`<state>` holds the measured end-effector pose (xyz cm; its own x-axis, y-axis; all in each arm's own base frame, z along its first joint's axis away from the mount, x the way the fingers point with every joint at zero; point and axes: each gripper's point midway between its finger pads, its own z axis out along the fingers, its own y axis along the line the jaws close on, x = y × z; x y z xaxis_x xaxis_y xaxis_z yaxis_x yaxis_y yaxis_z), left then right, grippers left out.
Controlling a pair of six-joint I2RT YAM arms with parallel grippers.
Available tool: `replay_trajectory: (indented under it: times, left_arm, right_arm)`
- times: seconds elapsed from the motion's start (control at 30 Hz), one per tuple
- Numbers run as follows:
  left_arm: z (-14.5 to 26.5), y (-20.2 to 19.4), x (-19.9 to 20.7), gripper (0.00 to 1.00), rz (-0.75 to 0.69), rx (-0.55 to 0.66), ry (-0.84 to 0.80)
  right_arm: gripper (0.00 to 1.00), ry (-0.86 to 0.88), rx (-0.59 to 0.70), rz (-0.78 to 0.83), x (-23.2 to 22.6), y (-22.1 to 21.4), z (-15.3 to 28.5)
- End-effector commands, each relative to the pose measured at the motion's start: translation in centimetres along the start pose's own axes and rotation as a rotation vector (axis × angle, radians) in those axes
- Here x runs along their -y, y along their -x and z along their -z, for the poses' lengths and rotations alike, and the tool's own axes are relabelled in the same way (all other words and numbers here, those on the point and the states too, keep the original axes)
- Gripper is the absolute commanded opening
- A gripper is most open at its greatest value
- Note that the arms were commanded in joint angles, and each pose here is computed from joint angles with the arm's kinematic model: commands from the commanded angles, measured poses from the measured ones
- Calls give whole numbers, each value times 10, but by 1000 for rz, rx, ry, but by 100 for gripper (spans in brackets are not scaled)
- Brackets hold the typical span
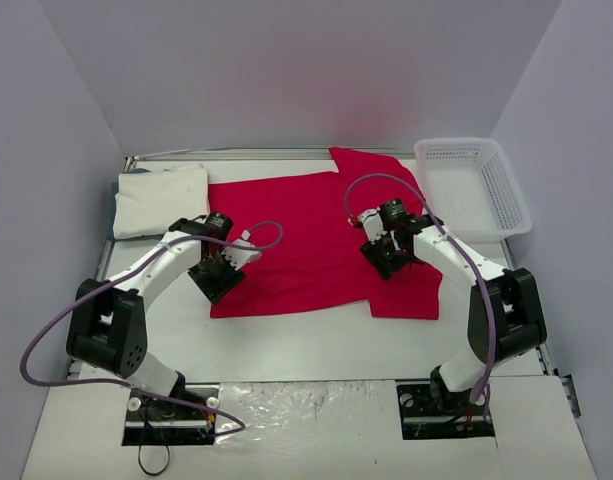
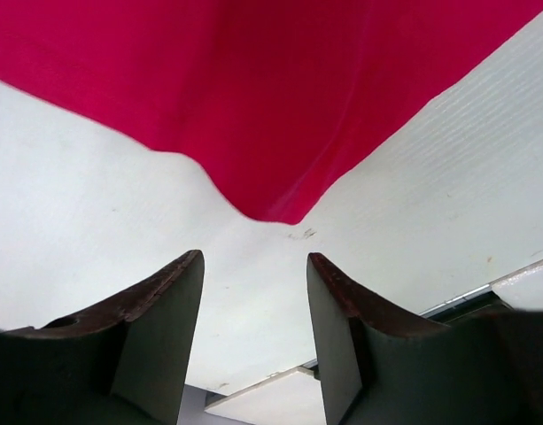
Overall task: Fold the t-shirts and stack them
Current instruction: Flatten out the tshirt
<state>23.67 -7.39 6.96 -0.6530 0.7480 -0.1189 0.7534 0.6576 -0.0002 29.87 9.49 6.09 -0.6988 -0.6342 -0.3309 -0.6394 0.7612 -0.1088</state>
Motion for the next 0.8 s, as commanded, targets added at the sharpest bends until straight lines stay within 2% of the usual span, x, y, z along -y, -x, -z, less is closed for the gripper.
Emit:
replay_trajectory:
  times: [0.0,0.1,0.2,0.3,0.33,0.37,0.57,0.77]
  left_arm:
    - [31,1,-9,49,-6,31,76]
    - [40,6,-17,48,4,90,138]
    - [47,16,-21,47,41,171,185]
    - [51,24,-24,45,57,229,205]
    - [50,23,-24,45,62,232,210]
    - [51,21,-28,45,68,223,234]
    - [55,18,-33,44,81,252,280]
    - [66,13,-44,44,117,273,348]
  right_arm:
    - [46,-8,-23,-19,4,-10,-1]
    - [42,-17,-32,-12,7,-15,-1]
    - [31,-30,-59,-22,12,-24,-3]
    - [17,-10,-90,-12,11,-27,-8]
    - [7,-10,-101,-11,11,-27,-10]
    - [2,-2,-119,-12,11,-29,-14]
    - [0,65,-184,1,0,-35,-38]
    - [0,125,-183,32,-17,-27,-47]
